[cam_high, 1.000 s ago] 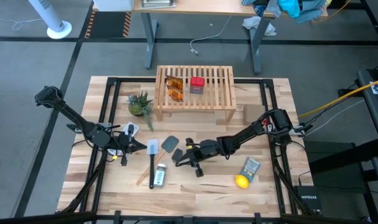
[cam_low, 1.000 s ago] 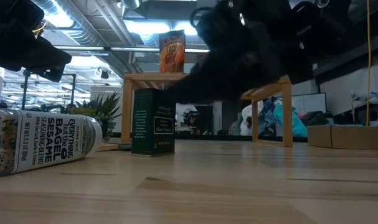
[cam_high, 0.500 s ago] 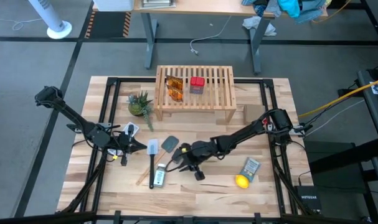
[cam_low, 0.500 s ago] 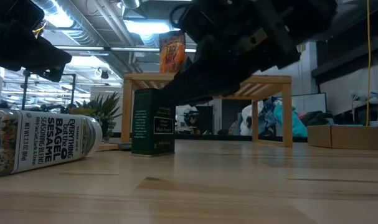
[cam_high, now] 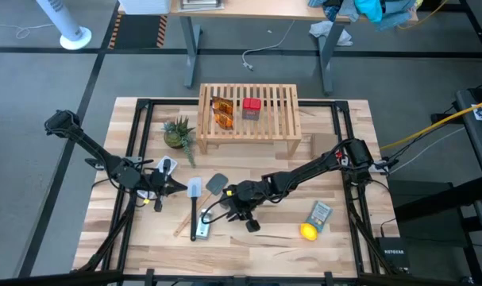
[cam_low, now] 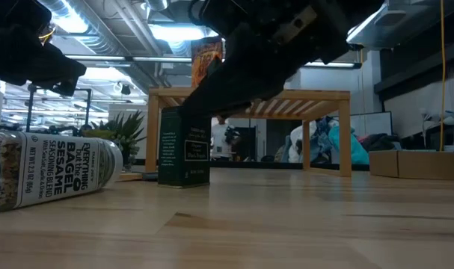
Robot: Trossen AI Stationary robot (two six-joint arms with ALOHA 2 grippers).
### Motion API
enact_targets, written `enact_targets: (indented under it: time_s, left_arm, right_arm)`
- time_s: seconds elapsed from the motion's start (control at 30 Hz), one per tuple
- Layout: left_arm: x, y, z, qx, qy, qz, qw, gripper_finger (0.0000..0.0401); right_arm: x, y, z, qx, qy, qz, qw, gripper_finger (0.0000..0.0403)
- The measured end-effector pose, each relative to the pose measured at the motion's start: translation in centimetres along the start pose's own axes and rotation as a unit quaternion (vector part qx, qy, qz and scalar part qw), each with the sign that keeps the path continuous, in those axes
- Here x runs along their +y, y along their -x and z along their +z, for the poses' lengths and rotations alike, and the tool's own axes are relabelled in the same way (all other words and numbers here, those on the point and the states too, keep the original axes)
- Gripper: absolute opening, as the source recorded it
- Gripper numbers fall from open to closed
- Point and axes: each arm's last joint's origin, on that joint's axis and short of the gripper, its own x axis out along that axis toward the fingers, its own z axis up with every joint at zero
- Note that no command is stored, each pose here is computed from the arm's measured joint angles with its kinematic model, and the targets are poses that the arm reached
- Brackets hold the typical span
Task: Shelf spices
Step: Put the black seasoning can on the shelf
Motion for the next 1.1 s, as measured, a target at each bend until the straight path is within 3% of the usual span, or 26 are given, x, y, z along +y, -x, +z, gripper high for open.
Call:
enact_targets:
  time_s: [0.2,0.5,0.7,1.1]
  left_arm:
    - [0.1,0.0,0.1,-0.005,-0.061,0.026,0.998,0.0000]
    - [1.3,-0.1,0.3,-0.001,-0.132,0.103,0.986,0.0000]
    - [2.5,0.2,0.5,0.002,-0.142,0.139,0.980,0.0000]
    - [3.4,1.2,0.5,-0.006,-0.097,0.066,0.993,0.0000]
  right_arm:
    - [-0.3,0.0,-0.1,0.004,-0.005,-0.055,0.998,0.0065]
    - [-0.3,0.0,-0.2,0.009,0.012,-0.043,0.999,0.0065]
    - [-0.3,0.0,-0.2,0.014,0.034,-0.038,0.999,0.0065]
    - [-0.3,0.0,0.0,0.003,0.052,-0.047,0.998,0.0065]
